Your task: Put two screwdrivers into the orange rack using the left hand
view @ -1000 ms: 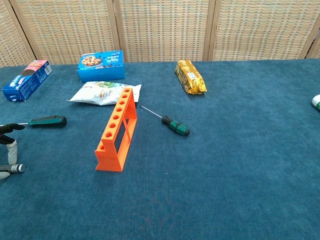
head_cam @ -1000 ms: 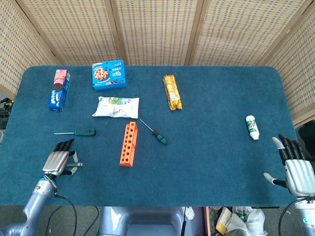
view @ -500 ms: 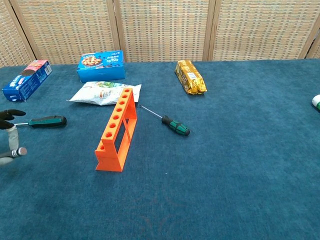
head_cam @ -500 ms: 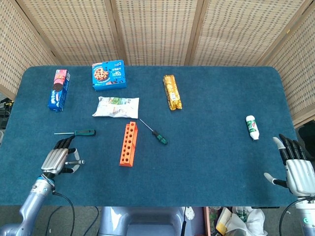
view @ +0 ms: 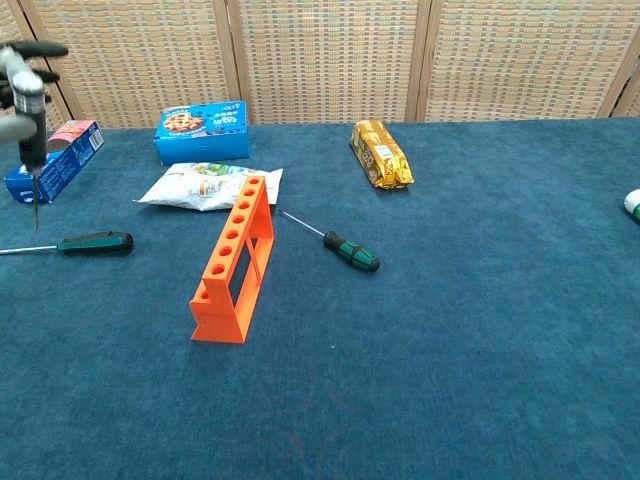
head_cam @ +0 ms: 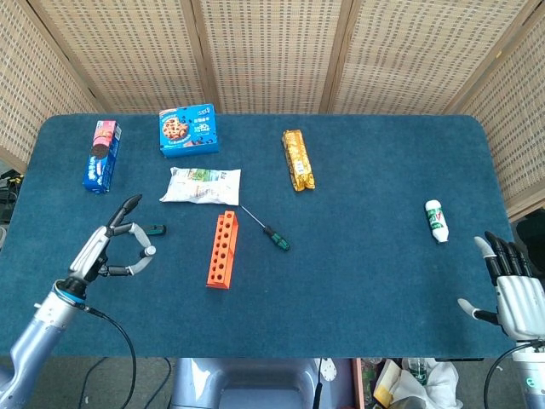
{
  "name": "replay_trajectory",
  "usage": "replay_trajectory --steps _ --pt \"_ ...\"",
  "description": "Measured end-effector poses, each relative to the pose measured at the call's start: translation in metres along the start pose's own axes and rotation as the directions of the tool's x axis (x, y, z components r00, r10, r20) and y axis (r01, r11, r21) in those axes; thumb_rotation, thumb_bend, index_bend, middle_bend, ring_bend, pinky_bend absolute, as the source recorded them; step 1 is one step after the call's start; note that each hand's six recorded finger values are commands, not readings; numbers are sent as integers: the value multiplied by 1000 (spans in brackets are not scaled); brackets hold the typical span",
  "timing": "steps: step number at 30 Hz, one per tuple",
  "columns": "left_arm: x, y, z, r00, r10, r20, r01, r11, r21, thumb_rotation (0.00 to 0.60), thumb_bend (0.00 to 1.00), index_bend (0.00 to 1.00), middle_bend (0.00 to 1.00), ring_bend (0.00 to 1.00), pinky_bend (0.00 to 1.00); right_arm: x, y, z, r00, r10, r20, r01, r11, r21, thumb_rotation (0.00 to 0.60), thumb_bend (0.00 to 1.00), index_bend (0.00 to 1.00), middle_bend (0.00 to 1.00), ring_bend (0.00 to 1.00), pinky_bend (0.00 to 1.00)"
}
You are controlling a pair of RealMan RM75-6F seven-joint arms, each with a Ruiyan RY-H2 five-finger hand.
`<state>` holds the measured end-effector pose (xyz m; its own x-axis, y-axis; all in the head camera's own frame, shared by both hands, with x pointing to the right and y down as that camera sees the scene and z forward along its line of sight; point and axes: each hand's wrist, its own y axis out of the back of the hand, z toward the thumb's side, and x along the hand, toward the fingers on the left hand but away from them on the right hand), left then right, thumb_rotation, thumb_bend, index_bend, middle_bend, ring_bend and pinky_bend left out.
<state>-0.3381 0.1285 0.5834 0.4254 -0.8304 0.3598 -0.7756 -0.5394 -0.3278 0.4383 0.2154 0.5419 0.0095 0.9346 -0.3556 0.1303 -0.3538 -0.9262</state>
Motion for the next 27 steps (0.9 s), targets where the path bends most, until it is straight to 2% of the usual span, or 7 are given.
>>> replay_trajectory --steps 3,6,17,22,27 --pt "9 -4 34 993 5 122 10 992 -122 600 410 619 0 0 0 0 0 0 1000 0 1 0 1000 -1 600 0 0 0 0 0" --pt "16 -15 55 982 -4 189 44 978 -206 600 411 619 0 0 0 0 0 -1 1000 1 3 -1 1000 -5 600 0 0 0 0 0" --pt "33 -73 57 973 -160 167 209 918 -336 600 413 619 0 0 0 -2 1 -4 1000 3 12 -3 1000 -14 600 0 0 0 0 0" --pt "40 -91 51 971 -187 151 230 904 -361 600 423 619 0 0 0 -4 3 -7 1000 2 22 -2 1000 -26 600 0 0 0 0 0" --pt "50 -97 44 974 -194 119 224 906 -360 600 431 619 0 0 0 -6 3 -11 1000 10 29 -9 999 -37 600 0 0 0 0 0"
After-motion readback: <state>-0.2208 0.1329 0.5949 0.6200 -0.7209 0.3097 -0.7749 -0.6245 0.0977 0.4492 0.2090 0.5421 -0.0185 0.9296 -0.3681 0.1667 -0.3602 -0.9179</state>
